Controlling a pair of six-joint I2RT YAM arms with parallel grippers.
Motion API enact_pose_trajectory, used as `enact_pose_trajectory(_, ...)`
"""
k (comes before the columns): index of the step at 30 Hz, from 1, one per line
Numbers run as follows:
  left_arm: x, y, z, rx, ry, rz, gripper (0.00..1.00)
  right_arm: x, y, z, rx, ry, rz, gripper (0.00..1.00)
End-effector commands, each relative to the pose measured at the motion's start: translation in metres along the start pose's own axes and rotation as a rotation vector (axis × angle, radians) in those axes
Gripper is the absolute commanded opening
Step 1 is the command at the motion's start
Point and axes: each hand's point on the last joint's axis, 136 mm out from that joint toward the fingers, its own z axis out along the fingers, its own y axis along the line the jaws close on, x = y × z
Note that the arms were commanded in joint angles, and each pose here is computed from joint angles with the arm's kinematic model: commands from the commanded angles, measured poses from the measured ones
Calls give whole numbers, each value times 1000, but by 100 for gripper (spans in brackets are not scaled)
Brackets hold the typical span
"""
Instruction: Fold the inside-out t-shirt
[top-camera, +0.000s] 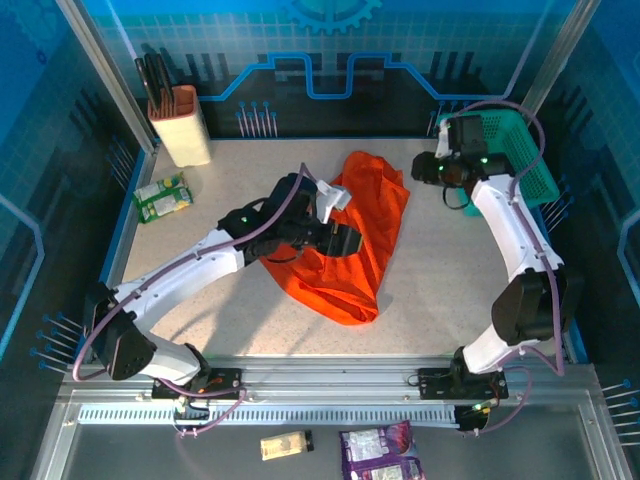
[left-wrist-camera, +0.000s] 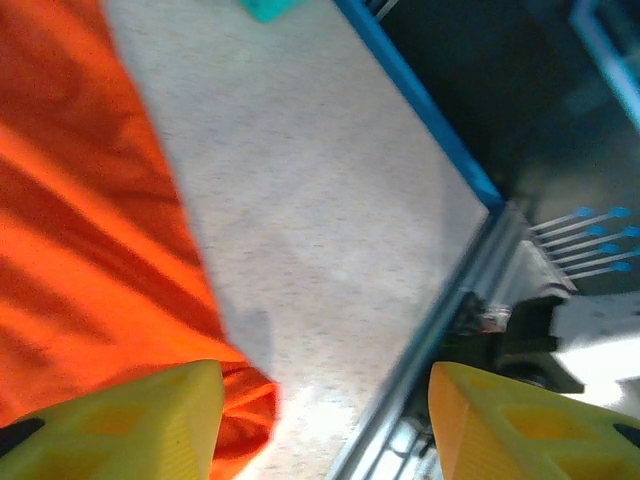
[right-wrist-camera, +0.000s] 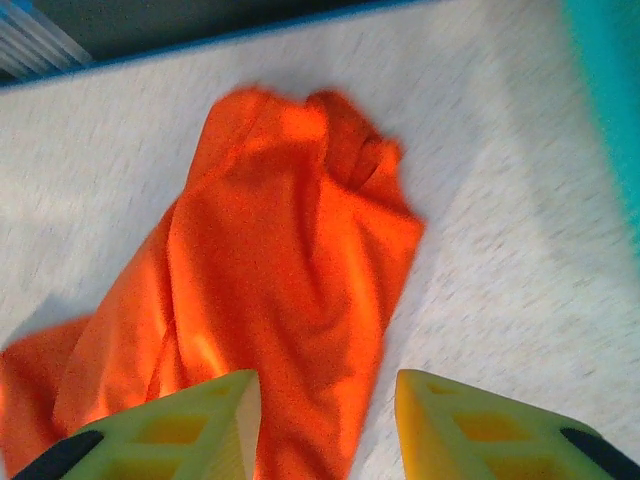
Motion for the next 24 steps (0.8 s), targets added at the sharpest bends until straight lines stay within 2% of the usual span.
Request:
enact_pose_trajectory(1, 15, 66, -11, -206, 67, -44, 56, 61, 44, 11, -129, 168, -95, 39)
enact_pose_trajectory(7, 12, 133, -39, -283, -4, -218, 55, 158, 110, 23, -217, 337, -300, 35)
enact_pose_trajectory(12, 9, 165, -65, -279, -66, -323, 55, 221, 150, 35, -288, 417, -549, 37)
enact_pose_trajectory(16, 11, 175, -82, -269, -103, -361, 56, 257, 169, 48, -352, 469, -775, 38)
enact_pose_trajectory(19, 14, 175, -90, -263, -113, -371, 56, 270, 172, 60, -329, 434, -991, 37)
enact_pose_trajectory(24, 22, 172, -97, -262, -125, -373, 56, 300, 174, 65, -488, 436, -1302, 41)
